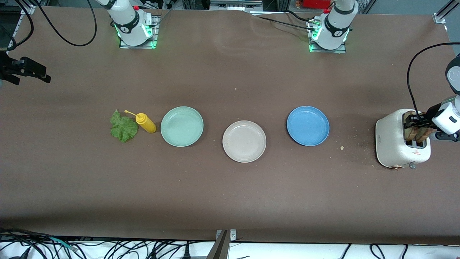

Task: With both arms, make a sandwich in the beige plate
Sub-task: 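Grasp one toast slice with the left gripper and lift it out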

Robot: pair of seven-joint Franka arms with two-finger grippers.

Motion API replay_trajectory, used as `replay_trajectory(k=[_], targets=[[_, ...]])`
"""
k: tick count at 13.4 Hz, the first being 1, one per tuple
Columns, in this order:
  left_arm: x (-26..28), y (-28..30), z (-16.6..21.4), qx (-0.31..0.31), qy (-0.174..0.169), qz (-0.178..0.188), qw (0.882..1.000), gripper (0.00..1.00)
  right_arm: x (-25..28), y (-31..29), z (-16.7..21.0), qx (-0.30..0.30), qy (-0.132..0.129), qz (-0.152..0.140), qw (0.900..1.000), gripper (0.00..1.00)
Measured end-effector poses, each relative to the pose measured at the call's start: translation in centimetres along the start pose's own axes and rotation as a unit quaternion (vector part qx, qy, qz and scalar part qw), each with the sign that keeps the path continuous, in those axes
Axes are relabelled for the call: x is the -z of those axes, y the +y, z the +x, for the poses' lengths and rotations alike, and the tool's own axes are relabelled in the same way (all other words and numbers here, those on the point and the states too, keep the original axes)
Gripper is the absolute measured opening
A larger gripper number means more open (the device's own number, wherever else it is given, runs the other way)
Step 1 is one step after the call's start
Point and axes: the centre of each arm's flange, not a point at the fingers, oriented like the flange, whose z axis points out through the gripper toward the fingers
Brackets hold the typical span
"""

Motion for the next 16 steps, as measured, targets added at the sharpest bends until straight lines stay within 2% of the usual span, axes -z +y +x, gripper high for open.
replay_trajectory(k=[1, 3, 7, 11, 14, 16], targets=[[0.1, -0.1, 0.0, -0.003, -0.003, 0.005, 1.000, 0.27, 0.0, 0.0, 0.0, 0.000, 0.000, 0.000, 1.000, 1.00], [0.6, -0.1, -0.1, -0.012, -0.006, 0.006, 1.000, 0.13, 0.0, 0.0, 0.0, 0.000, 0.000, 0.000, 1.000, 1.00], [4.6, -0.6, 0.0, -0.048, 0.007, 0.014, 0.999, 0.08, 0.0, 0.0, 0.0, 0.000, 0.000, 0.000, 1.000, 1.00], [10.7, -0.4, -0.3, -0.075, 0.015, 0.019, 0.997, 0.09, 0.0, 0.0, 0.0, 0.000, 0.000, 0.000, 1.000, 1.00], [15.2, 0.9, 0.0, -0.095, 0.028, 0.024, 0.995, 0.08, 0.0, 0.0, 0.0, 0.000, -0.001, 0.000, 1.000, 1.00], [16.3, 3.0, 0.5, -0.112, 0.025, 0.020, 0.993, 0.08, -0.1, 0.0, -0.1, 0.000, -0.005, 0.001, 1.000, 1.00]])
